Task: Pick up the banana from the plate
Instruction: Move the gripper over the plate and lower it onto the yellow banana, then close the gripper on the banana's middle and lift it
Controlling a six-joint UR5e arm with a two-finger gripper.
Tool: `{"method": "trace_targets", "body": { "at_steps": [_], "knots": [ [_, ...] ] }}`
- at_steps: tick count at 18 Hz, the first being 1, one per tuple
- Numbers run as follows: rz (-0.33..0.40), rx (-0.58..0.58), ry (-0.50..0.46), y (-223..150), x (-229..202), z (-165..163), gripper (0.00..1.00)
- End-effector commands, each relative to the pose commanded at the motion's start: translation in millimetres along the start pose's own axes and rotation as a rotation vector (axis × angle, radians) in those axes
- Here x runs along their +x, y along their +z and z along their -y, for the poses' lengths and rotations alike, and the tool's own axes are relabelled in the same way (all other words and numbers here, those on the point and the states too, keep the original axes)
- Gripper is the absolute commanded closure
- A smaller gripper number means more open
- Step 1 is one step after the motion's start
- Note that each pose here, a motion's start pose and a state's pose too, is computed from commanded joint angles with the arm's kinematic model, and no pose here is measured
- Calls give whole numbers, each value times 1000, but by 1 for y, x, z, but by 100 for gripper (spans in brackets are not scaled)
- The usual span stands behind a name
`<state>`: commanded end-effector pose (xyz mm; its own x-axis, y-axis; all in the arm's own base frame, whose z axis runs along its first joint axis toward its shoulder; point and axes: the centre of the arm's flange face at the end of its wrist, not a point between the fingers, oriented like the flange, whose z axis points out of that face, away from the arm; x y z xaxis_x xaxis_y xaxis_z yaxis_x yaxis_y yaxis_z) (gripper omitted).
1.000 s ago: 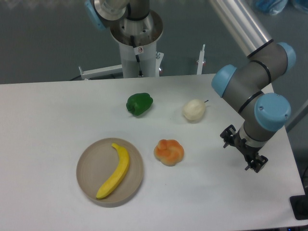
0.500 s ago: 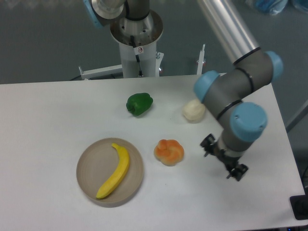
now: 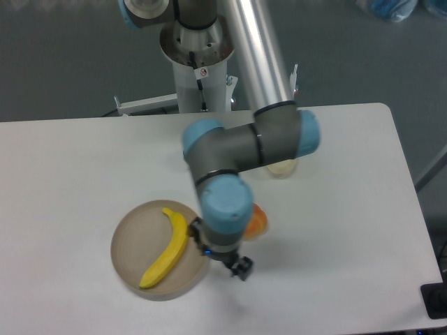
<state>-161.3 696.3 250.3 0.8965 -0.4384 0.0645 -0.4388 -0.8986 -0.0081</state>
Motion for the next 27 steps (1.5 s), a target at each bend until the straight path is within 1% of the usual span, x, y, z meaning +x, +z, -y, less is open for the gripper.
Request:
{"method": "trace_targets", "body": {
  "at_steps": [1, 2, 4, 6, 10, 12, 15, 16, 17, 19, 20, 21, 23, 27],
  "knots": [
    [-7, -7, -17, 3, 12, 2, 0],
    [-23, -23, -28, 16, 19, -3, 0],
    [-19, -36, -28, 37, 27, -11, 0],
    [-12, -32, -26, 46, 35, -18, 0],
    [-28, -48, -27, 60, 42, -25, 0],
    [-17, -63, -29, 61, 41, -27, 0],
    [-19, -68, -48, 64, 41, -27, 0],
    [-15, -65, -48, 64, 42, -26, 1],
    [-12, -62, -46, 64, 42, -25, 13],
    [5, -46, -50, 63, 40, -23, 43],
    [8, -44, -53, 61, 39, -24, 60],
    [2, -35, -53, 60, 40, -23, 81],
    [5, -27, -56, 55, 39, -24, 94],
    [15, -7, -75, 36, 33, -32, 97]
  ]
}}
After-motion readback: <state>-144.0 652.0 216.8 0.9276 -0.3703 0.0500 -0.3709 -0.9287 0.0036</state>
